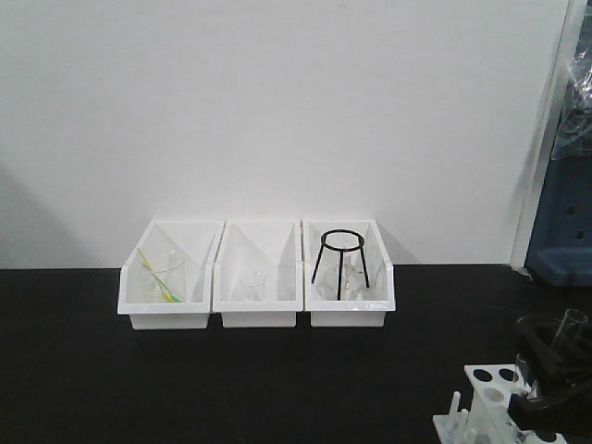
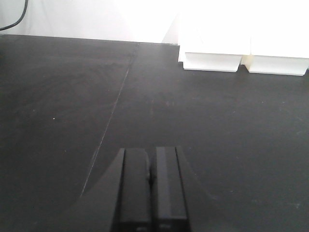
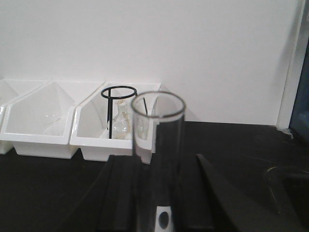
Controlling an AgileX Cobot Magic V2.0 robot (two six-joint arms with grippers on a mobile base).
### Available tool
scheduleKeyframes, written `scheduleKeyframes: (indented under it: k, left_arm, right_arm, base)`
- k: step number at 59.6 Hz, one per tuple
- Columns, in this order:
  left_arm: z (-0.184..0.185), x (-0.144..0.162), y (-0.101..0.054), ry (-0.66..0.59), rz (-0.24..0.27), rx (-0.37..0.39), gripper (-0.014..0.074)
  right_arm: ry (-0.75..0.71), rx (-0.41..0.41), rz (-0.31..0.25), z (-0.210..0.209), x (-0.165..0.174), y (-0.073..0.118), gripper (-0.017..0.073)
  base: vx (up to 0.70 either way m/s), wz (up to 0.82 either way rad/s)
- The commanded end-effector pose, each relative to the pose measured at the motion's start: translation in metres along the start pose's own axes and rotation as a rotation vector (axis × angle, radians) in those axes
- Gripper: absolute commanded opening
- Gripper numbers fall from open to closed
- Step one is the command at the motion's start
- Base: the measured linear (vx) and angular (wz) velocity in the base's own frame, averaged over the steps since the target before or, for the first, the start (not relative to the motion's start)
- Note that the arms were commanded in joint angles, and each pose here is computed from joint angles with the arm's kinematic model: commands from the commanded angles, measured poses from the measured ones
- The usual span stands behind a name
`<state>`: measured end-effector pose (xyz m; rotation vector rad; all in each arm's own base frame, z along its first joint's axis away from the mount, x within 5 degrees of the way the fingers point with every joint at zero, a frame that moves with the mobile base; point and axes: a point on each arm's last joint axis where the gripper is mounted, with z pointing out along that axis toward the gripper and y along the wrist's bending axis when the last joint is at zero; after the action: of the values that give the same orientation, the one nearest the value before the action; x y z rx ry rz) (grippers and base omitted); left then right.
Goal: Flip and reinsert test tube from rack
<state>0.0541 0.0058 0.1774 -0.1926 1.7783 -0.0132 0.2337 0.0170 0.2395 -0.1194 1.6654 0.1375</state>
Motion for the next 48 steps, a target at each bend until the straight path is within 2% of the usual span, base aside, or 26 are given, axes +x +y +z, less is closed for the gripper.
scheduleKeyframes:
  k: [1, 11, 20, 32, 48]
  left_arm:
    - [-0.001, -0.008, -0.002, -0.095, -0.003, 0.023, -0.0006]
    - [-0.001, -0.008, -0.002, -0.095, -0.003, 0.023, -0.0006]
    - [-0.001, -0.008, -0.002, -0.095, -0.003, 0.023, -0.0006]
    - [-0.001, -0.008, -0.002, -0.095, -0.003, 0.023, -0.0006]
    - [-0.001, -0.008, -0.002, -0.095, -0.003, 0.023, -0.0006]
  right_arm:
    - [-0.142, 0.013, -0.011, 0.004, -0.018, -0.003, -0.0008]
    - [-0.133, 0.022, 0.012, 0.013, -0.008, -0.005, -0.0008]
    - [-0.064, 0.018, 0.018, 0.023, 0.009, -0.006, -0.0008]
    - [-0.052, -0.023, 0.006, 0.033, 0.026, -0.004, -0.0008]
    - [0.027, -0.028, -0.002, 0.042, 0.047, -0.005, -0.0008]
  base:
    - [0.00, 0.00]
    - [0.00, 0.00]
    - [0.00, 0.00]
    - [0.00, 0.00]
    - [0.00, 0.00]
